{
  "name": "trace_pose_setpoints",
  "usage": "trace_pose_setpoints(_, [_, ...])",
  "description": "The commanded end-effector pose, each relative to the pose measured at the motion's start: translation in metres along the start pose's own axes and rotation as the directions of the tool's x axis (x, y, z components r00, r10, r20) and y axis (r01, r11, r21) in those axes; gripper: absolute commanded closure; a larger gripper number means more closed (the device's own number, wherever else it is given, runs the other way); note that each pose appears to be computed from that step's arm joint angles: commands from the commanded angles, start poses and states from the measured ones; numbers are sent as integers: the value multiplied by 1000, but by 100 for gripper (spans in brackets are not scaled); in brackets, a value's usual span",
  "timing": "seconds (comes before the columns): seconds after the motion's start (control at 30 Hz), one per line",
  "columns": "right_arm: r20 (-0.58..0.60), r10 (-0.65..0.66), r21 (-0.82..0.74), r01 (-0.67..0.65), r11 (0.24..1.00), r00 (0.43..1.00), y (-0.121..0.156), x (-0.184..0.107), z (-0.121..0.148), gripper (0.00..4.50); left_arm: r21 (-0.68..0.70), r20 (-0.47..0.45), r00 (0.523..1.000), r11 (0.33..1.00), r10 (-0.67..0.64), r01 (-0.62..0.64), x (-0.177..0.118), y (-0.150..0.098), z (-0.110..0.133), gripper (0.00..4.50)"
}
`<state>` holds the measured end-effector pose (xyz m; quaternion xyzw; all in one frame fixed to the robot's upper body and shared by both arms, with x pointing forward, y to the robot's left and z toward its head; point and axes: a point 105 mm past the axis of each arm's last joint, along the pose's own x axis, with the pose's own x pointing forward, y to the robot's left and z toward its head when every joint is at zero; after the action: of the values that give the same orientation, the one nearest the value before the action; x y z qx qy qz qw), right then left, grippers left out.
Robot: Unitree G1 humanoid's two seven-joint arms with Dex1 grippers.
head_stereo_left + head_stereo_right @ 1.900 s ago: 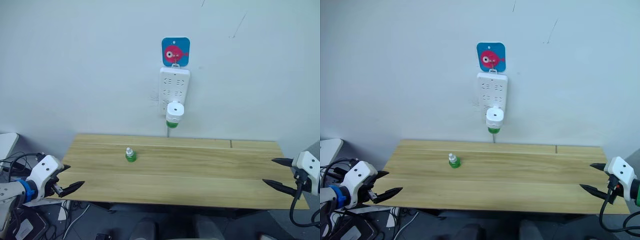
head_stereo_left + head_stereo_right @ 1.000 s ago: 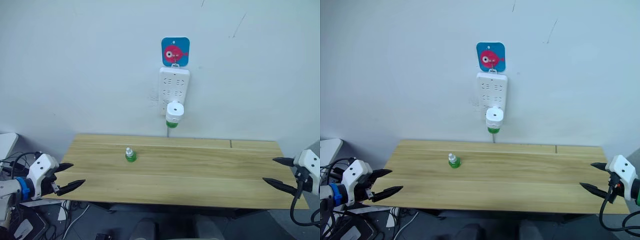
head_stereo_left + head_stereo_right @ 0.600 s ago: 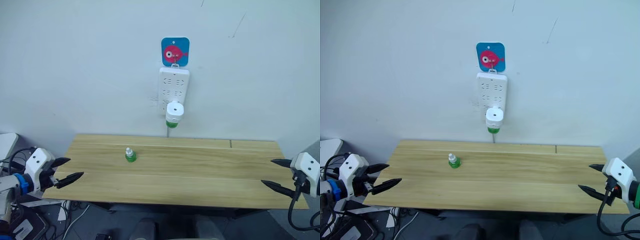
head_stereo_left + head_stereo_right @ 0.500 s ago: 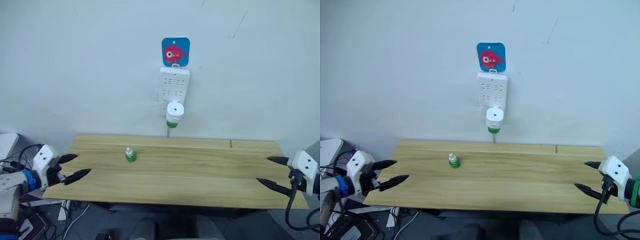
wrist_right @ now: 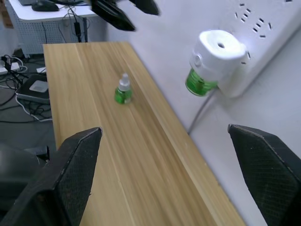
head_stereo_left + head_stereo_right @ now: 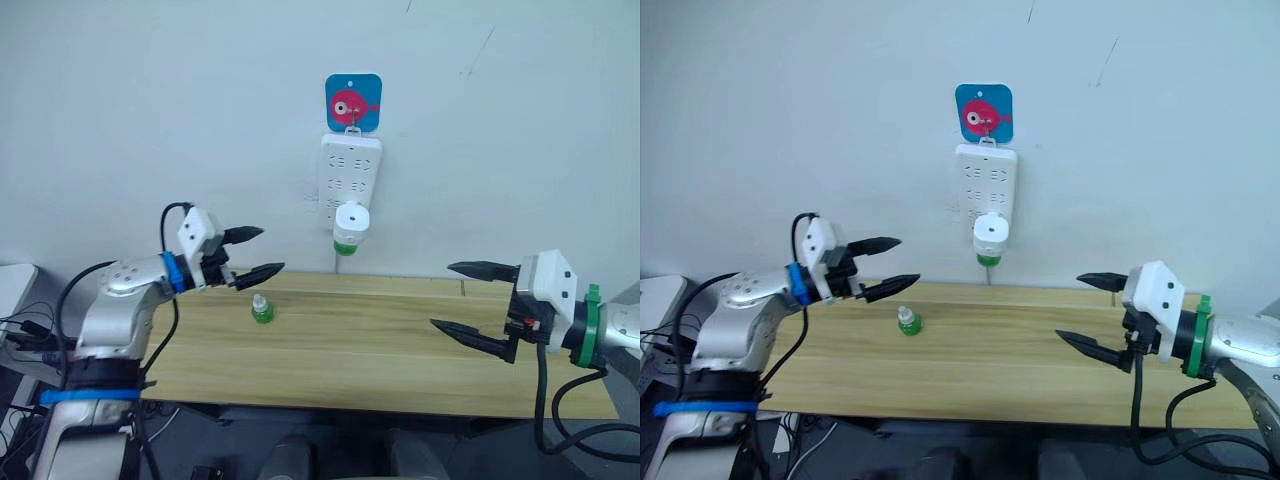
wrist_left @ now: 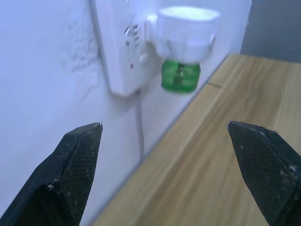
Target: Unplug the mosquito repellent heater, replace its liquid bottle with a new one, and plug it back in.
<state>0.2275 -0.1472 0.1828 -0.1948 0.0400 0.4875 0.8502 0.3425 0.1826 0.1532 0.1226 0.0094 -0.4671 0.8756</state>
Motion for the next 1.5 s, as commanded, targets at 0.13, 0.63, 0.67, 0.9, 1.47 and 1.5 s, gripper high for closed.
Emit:
trace_pose_setpoints(0.13, [72, -97, -23, 99, 995, 993, -6, 7, 24, 1, 18, 68, 997, 999, 28, -29, 30, 18, 19, 0])
trace_pose_setpoints(0.63, [96, -116, -31, 120, 992, 989, -2, 13, 39, 0, 20, 95, 995, 999, 38, -40, 57, 35, 30, 87])
trace_pose_setpoints(0.67, [96, -110, -31, 113, 993, 989, -1, 14, 40, 0, 21, 93, 995, 999, 41, -43, 58, 36, 30, 87])
trace_pose_setpoints(0.9, [97, -92, -35, 95, 995, 991, 1, 20, 44, 0, 43, 87, 995, 997, 56, -59, 63, 43, 30, 87])
trace_pose_setpoints(1.47, [120, -5, -8, 6, 1000, 993, 13, 24, 50, 0, 54, 39, 999, 999, -13, 11, 76, 46, 30, 87])
trace_pose_setpoints(1.5, [120, -2, -6, 3, 1000, 993, 14, 23, 50, 0, 50, 38, 999, 999, -11, 10, 76, 47, 31, 87])
